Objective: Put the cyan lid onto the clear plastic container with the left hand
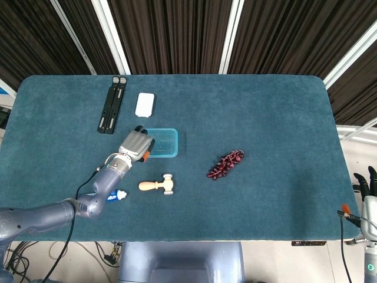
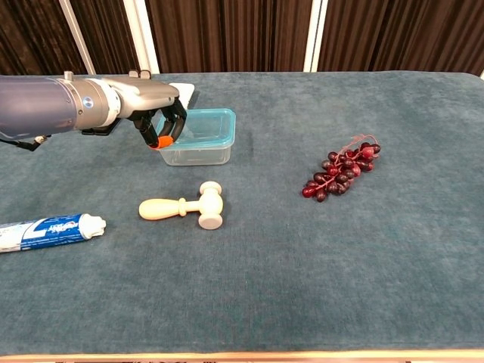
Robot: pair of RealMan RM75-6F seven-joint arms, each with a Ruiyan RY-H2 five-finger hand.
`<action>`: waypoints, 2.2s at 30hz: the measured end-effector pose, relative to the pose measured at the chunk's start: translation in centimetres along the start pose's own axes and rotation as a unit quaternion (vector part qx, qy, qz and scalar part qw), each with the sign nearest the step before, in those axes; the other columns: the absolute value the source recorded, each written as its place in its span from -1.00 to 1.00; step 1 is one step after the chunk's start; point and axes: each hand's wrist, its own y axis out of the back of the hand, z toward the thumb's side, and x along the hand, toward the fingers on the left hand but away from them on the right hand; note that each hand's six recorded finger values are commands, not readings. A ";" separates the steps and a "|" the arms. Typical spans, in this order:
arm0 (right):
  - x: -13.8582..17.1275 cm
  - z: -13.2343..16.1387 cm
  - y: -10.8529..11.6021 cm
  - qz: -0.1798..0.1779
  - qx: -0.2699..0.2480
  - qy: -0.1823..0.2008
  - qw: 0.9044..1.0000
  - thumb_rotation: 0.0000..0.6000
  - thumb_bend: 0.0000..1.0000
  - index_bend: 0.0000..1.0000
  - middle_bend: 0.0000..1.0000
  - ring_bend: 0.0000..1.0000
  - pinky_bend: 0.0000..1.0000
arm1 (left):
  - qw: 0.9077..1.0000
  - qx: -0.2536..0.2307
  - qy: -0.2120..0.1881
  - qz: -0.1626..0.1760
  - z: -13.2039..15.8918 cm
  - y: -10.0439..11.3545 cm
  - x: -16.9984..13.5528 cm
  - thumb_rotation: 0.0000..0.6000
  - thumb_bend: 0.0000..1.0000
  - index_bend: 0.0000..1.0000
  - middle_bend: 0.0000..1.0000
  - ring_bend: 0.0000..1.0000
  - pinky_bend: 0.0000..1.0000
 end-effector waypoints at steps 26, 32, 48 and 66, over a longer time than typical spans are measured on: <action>0.1 0.0 0.0 0.001 0.001 0.001 1.000 1.00 -0.42 -0.63 -0.92 -0.94 -1.00 | 0.996 -0.028 -0.059 0.063 5.8 5.8 0.5 1.00 0.03 0.36 0.20 -0.61 -0.77; 0.1 -0.1 0.0 0.000 0.000 -0.001 1.000 1.00 -0.42 -0.63 -0.92 -0.94 -1.00 | 0.997 -0.017 -0.063 0.046 7.5 4.9 1.7 1.00 0.07 0.36 0.20 -0.61 -0.78; 0.0 -0.1 0.0 0.000 0.000 -0.002 1.000 1.00 -0.42 -0.63 -0.92 -0.94 -1.00 | 0.998 -0.007 -0.054 0.027 7.6 3.3 2.2 1.00 0.07 0.36 0.20 -0.61 -0.78; 0.0 -0.1 0.1 -0.001 0.000 -0.003 1.000 1.00 -0.42 -0.63 -0.92 -0.94 -1.00 | 0.997 0.027 -0.062 0.038 7.9 2.6 2.2 1.00 0.06 0.36 0.20 -0.61 -0.78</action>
